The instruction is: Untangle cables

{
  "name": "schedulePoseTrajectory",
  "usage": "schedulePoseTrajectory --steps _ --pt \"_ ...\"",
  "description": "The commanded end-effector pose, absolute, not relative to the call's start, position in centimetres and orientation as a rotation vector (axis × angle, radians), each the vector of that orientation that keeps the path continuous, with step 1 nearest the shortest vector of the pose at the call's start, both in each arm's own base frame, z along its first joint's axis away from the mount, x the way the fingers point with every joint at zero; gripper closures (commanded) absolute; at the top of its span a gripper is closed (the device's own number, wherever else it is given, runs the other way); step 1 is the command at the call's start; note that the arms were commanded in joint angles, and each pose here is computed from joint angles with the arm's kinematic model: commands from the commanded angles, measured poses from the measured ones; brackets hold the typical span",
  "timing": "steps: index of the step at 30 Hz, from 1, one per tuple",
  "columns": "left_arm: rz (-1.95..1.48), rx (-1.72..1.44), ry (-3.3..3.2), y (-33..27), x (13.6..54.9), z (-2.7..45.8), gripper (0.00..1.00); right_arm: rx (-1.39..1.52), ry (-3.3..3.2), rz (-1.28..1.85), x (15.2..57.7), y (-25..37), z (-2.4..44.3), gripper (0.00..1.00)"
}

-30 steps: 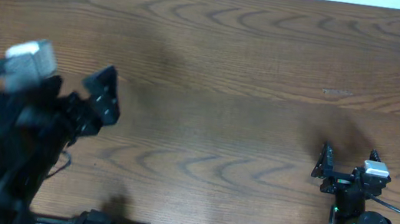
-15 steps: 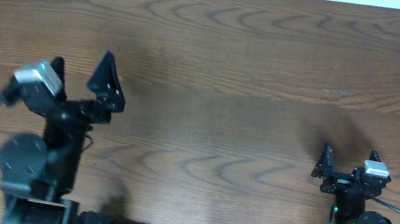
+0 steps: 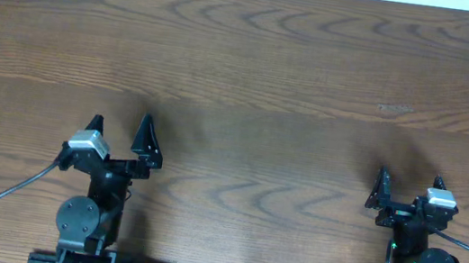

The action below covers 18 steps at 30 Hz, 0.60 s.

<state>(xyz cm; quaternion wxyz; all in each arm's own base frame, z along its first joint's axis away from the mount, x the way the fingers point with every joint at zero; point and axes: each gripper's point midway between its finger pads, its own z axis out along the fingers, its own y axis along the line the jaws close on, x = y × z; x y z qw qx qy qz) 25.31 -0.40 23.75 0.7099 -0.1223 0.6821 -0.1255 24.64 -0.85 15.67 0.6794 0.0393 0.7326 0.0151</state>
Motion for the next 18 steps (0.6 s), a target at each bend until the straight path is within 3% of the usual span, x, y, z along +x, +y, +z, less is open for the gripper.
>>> schedulePoseTrajectory --steps 1,18 --pt "-0.215 -0.304 1.496 0.8 25.0 22.6 0.02 0.084 1.647 0.048 24.6 -0.6 15.6 0.01" --pt "-0.109 -0.394 1.664 2.5 24.2 14.1 0.02 0.084 1.647 0.048 24.6 -0.6 15.6 0.01"
